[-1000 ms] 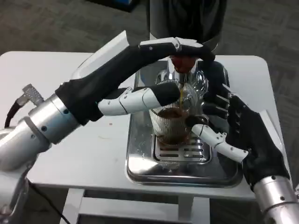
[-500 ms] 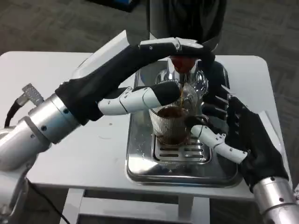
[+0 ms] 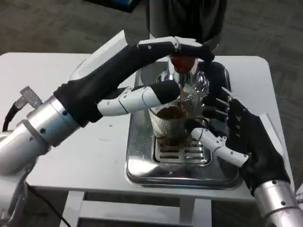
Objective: Grasp the cup under the faucet to collect the drink, then remove the cup.
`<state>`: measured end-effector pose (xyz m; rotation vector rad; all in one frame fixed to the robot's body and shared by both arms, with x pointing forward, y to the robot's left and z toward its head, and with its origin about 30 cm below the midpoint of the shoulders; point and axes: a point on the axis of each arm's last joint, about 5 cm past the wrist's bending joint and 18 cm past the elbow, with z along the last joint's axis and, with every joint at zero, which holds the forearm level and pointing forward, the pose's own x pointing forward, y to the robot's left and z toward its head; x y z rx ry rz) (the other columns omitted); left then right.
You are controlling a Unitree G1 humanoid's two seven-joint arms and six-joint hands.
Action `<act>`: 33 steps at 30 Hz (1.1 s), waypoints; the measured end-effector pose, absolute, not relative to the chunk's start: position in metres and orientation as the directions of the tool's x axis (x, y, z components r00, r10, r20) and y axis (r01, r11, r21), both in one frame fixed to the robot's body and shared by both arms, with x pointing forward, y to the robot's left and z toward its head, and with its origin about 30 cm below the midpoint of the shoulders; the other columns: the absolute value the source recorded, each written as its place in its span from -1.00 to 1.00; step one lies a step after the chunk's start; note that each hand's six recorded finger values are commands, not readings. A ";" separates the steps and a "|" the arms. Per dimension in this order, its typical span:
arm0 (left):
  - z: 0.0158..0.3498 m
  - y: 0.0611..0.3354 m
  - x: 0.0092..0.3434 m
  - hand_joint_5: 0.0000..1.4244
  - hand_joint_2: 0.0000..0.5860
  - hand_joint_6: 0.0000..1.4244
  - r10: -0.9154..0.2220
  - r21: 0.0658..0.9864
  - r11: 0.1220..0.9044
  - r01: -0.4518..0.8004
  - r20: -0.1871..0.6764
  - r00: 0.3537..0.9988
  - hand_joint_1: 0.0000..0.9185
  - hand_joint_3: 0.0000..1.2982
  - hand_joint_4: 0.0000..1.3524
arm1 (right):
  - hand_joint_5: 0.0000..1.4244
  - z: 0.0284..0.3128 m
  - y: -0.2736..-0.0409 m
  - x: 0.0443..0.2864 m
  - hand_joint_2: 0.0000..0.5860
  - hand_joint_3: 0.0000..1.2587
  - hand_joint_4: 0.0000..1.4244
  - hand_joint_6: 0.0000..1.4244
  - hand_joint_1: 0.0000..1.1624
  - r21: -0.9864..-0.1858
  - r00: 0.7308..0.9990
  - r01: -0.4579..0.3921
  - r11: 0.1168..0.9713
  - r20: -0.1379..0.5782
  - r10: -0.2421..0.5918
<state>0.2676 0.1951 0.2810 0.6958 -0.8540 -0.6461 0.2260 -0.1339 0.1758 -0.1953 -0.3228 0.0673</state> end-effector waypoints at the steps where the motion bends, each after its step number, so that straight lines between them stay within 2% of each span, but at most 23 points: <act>1: 0.282 0.195 0.267 -0.65 -0.63 -0.83 -0.738 0.758 0.612 0.223 0.448 0.505 -1.00 -0.40 -0.68 | -0.60 0.176 -0.134 0.226 -0.38 -0.71 -0.66 -0.57 0.25 -0.201 0.946 -0.035 0.979 0.308 0.097; 6: 0.283 0.193 0.266 -0.71 -0.62 -0.86 -0.725 0.745 0.627 0.228 0.450 0.522 -1.00 -0.54 -0.77 | -0.60 0.176 -0.134 0.226 -0.38 -0.71 -0.66 -0.57 0.25 -0.201 0.946 -0.032 0.979 0.309 0.095; 11: 0.280 0.192 0.265 -0.83 -0.64 -0.92 -0.714 0.726 0.641 0.249 0.445 0.540 -1.00 -0.83 -0.98 | -0.60 0.176 -0.134 0.226 -0.38 -0.71 -0.66 -0.57 0.25 -0.201 0.946 -0.031 0.979 0.309 0.093; 16: 0.277 0.193 0.265 -0.92 -0.68 -0.97 -0.702 0.705 0.656 0.268 0.440 0.560 -1.00 -0.99 -1.00 | -0.60 0.176 -0.134 0.226 -0.38 -0.71 -0.66 -0.57 0.25 -0.201 0.946 -0.031 0.979 0.309 0.093; 21: 0.265 0.197 0.265 -1.00 -0.70 -1.00 -0.676 0.674 0.673 0.304 0.394 0.622 -1.00 -1.00 -1.00 | -0.60 0.176 -0.134 0.226 -0.38 -0.70 -0.66 -0.57 0.25 -0.201 0.945 -0.030 0.979 0.312 0.093; 33: 0.269 0.201 0.257 -1.00 -0.80 -1.00 -0.657 0.671 0.689 0.274 0.419 0.627 -1.00 -1.00 -1.00 | -0.60 0.176 -0.134 0.225 -0.38 -0.69 -0.66 -0.57 0.25 -0.200 0.945 -0.031 0.979 0.314 0.094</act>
